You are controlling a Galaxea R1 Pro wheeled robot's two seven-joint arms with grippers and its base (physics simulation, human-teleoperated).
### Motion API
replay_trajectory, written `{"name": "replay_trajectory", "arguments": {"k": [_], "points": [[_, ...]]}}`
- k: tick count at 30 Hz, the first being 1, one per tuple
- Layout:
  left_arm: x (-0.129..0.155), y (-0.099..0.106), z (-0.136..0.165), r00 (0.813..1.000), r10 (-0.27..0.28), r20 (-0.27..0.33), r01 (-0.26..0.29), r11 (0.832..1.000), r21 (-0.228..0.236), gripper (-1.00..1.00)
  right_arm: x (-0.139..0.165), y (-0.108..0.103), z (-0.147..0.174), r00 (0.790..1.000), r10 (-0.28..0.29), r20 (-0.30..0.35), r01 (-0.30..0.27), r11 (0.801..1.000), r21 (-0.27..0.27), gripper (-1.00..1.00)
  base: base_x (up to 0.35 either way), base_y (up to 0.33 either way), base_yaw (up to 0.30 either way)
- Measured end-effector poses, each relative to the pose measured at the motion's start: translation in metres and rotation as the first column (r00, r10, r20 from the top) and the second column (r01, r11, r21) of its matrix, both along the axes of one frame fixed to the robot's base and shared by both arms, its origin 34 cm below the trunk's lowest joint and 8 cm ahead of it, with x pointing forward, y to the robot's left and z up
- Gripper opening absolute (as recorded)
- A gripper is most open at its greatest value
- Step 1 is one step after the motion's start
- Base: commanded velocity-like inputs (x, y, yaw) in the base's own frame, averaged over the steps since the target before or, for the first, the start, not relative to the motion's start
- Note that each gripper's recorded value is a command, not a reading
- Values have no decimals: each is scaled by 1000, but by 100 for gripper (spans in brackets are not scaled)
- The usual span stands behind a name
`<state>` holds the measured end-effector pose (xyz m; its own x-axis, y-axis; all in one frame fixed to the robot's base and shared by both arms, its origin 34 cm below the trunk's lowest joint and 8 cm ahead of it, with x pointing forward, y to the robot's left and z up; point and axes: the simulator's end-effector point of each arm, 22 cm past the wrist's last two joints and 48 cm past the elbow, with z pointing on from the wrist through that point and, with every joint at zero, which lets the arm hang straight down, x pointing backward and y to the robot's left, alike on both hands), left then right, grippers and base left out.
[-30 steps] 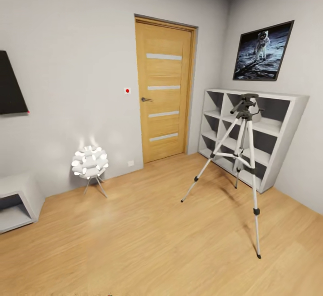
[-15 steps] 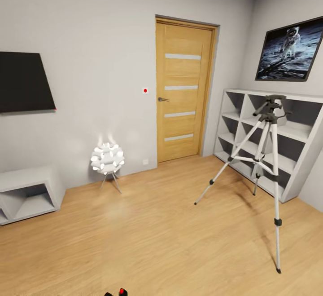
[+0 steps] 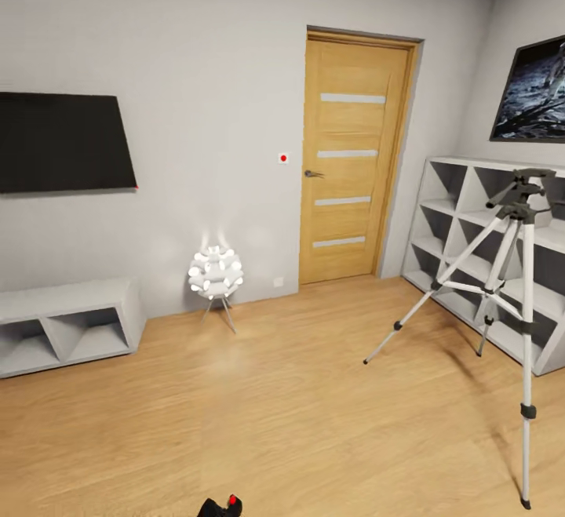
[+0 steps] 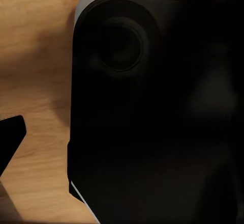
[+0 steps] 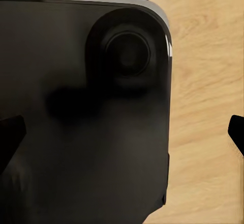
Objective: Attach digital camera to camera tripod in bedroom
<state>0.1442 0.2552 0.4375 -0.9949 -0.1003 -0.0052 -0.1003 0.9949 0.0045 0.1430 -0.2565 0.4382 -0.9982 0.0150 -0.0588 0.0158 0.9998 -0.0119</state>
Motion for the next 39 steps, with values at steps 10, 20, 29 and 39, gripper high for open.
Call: {"name": "replay_trajectory", "arguments": {"k": [10, 20, 29, 39], "points": [[0, 0, 0, 1000, 0, 0, 0, 1000, 0, 100, 0, 0, 0, 1000, 0, 0, 0, 1000, 0, 100, 0, 0, 229], [0, 0, 0, 1000, 0, 0, 0, 1000, 0, 100, -1, -1, 0, 1000, 2, -5, -2, 1000, 0, 100, 0, 0, 71], [0, 0, 0, 1000, 0, 0, 0, 1000, 0, 100, -3, -6, 0, 1000, 4, -13, -4, 1000, -5, 100, 0, 0, 7], [0, 0, 0, 1000, 0, 0, 0, 1000, 0, 100, -3, -3, 0, 1000, 4, -15, -5, 1000, -1, 100, 0, 0, 0]]}}
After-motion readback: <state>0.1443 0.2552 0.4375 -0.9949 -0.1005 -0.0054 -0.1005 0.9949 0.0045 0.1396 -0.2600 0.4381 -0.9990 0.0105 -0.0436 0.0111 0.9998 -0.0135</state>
